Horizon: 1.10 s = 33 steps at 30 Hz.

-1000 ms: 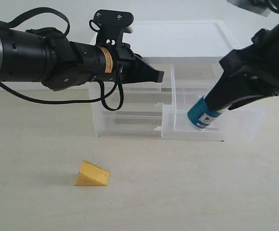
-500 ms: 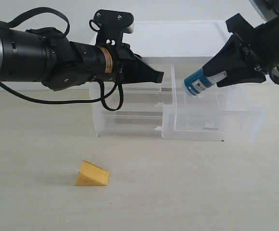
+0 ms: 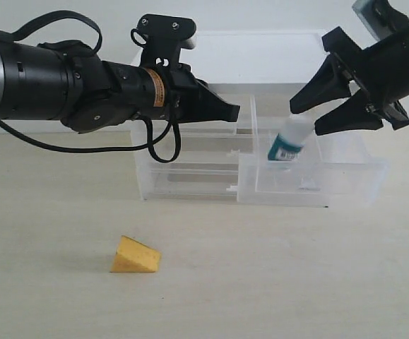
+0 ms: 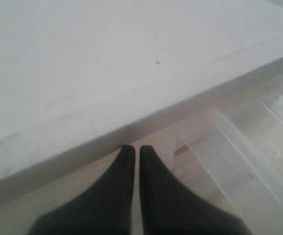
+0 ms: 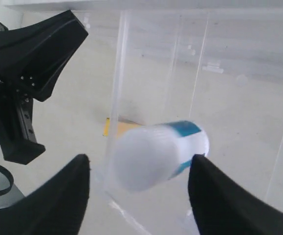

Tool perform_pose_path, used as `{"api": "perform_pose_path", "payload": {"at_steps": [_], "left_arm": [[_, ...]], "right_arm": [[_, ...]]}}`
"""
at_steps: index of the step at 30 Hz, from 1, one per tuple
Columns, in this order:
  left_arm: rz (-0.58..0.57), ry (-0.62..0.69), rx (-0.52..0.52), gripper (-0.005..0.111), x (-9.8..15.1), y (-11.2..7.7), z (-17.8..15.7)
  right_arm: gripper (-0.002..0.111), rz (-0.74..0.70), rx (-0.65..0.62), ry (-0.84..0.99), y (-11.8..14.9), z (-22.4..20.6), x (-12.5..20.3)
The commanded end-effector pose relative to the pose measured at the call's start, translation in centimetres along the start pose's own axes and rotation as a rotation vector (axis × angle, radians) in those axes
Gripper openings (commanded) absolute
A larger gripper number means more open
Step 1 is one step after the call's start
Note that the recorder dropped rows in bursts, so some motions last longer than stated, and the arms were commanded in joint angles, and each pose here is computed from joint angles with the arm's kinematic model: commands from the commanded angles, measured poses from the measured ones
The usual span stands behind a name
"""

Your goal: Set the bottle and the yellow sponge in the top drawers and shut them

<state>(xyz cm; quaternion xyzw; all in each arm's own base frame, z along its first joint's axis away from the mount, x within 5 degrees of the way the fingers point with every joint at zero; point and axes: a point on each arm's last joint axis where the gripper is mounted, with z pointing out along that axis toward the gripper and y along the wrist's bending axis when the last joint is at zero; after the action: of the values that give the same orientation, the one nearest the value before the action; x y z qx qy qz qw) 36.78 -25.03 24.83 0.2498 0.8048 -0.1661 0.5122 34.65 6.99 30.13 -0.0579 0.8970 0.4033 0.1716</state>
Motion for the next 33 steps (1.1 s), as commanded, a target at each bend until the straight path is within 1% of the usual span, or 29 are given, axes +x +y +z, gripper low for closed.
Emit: {"api": "perform_pose_path", "payload": {"at_steps": [1,4,6,7,8,9,10,11,12,14,16,17,20,22,24,29,33], "left_arm": [[-0.006,0.008,-0.026,0.004,-0.1,0.8,0.1],[-0.006,0.008,-0.026,0.004,-0.1,0.8,0.1],[-0.006,0.008,-0.026,0.004,-0.1,0.8,0.1],[-0.006,0.008,-0.026,0.004,-0.1,0.8,0.1],[-0.006,0.008,-0.026,0.004,-0.1,0.8,0.1],[-0.006,0.008,-0.026,0.004,-0.1,0.8,0.1],[-0.007,0.01,-0.028,0.004,-0.1,0.8,0.1],[-0.007,0.01,-0.028,0.004,-0.1,0.8,0.1],[-0.007,0.01,-0.028,0.004,-0.1,0.8,0.1],[-0.007,0.011,-0.029,0.004,-0.1,0.8,0.1],[-0.007,0.011,-0.029,0.004,-0.1,0.8,0.1],[-0.007,0.011,-0.029,0.004,-0.1,0.8,0.1],[-0.007,0.011,-0.029,0.004,-0.1,0.8,0.1],[-0.007,0.011,-0.029,0.004,-0.1,0.8,0.1],[-0.007,0.011,-0.029,0.004,-0.1,0.8,0.1],[-0.007,0.011,-0.029,0.004,-0.1,0.8,0.1],[-0.007,0.011,-0.029,0.004,-0.1,0.8,0.1]], "right_arm": [[0.06,-0.003,-0.002,-0.013,0.1,-0.3,-0.2],[0.059,-0.027,-0.002,-0.016,0.1,-0.4,-0.3],[0.059,-0.076,-0.021,0.003,0.8,-0.8,-0.4],[0.056,-0.15,-0.034,0.014,1.3,-1.2,-0.6],[0.048,-0.223,-0.032,0.002,1.6,-1.5,-0.8],[0.036,-0.284,-0.023,-0.005,2.1,-1.9,-0.7],[0.021,-0.357,-0.015,-0.013,2.5,-2.3,-0.5],[0.003,-0.407,-0.014,-0.023,2.9,-2.7,-0.4],[0.0,-0.445,-0.013,-0.03,3.3,-3.0,-0.3],[0.0,-0.592,0.014,-0.002,4.7,-3.0,0.5],[0.0,-0.739,0.068,0.094,6.8,-2.0,2.0],[0.0,-0.776,0.095,0.14,7.6,-1.3,2.7],[0.0,-0.786,0.131,0.215,8.9,0.1,3.8],[0.0,-0.797,0.105,0.255,10.0,1.5,4.5],[0.0,-0.793,0.1,0.249,10.5,2.5,4.7],[0.0,-0.792,0.155,0.237,9.9,3.4,4.2],[0.0,-0.78,0.222,0.244,9.0,3.8,3.9]]}}
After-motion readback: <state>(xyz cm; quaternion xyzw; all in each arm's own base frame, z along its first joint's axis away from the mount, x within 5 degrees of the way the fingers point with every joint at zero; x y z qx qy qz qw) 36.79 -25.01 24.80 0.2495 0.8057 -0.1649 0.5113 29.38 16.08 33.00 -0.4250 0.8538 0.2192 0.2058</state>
